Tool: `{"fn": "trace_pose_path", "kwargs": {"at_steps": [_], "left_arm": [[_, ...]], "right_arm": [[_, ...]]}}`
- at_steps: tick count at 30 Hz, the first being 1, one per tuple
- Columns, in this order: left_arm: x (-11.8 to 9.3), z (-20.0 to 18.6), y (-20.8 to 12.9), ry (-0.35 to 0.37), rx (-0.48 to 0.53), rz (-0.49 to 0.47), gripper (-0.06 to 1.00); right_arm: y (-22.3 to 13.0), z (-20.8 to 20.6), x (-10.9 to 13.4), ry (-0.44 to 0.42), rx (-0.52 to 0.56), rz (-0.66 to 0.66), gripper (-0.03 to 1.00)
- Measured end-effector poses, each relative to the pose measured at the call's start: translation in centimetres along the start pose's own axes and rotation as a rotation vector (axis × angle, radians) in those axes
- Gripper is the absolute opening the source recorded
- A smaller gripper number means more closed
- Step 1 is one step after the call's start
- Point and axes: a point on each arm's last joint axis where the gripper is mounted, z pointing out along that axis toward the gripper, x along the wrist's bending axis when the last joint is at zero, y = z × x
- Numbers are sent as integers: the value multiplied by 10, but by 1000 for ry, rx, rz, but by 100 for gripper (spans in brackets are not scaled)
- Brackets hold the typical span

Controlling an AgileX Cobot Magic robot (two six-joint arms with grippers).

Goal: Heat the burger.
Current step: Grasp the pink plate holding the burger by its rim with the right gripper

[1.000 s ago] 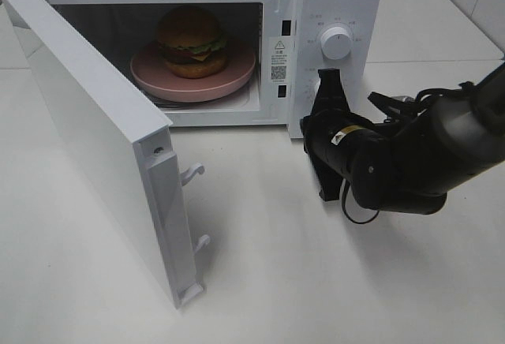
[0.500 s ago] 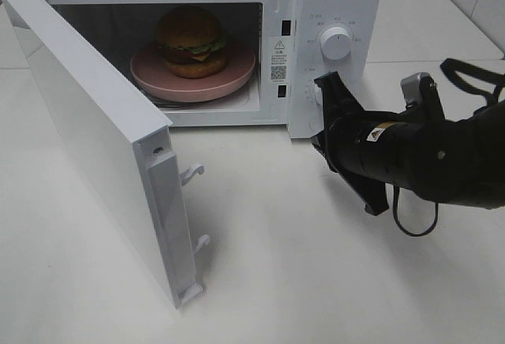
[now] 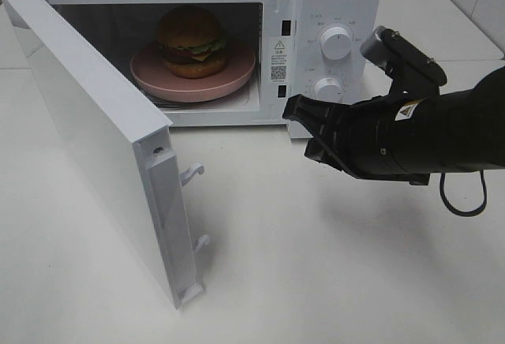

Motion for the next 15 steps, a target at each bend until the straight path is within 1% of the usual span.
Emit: {"fn": "trace_pose_path", "kwargs": {"at_steps": [3, 5, 7, 8, 9, 10, 11, 12, 13, 14, 15], "left_arm": [[0, 0, 0, 0, 0, 0, 98], [0, 0, 0, 0, 0, 0, 98], [0, 0, 0, 0, 0, 0, 98], [0, 0, 0, 0, 0, 0, 98], [0, 0, 0, 0, 0, 0, 98], [0, 0, 0, 0, 0, 0, 98], [0, 0, 0, 0, 0, 0, 98], [0, 0, 0, 0, 0, 0, 98], [0, 0, 0, 0, 0, 0, 98], [0, 0, 0, 0, 0, 0, 98], [0, 0, 0, 0, 0, 0, 98]], "right_arm": [[-1, -4, 1, 3, 29, -35, 4], [-4, -9, 2, 3, 77, -66, 4], [-5, -10, 2, 3, 92, -78, 4], [-6, -12, 4, 5, 126, -110, 4], [-6, -12, 4, 5, 126, -110, 4], [-6, -13, 7, 8, 165, -172, 5], [-6, -13, 7, 8, 165, -172, 5], [-5, -14, 9, 10, 186, -208, 5], [-2, -16, 14, 10, 220, -288, 5], [-2, -16, 14, 10, 220, -288, 5], [-2, -17, 15, 3, 246, -337, 6]]}}
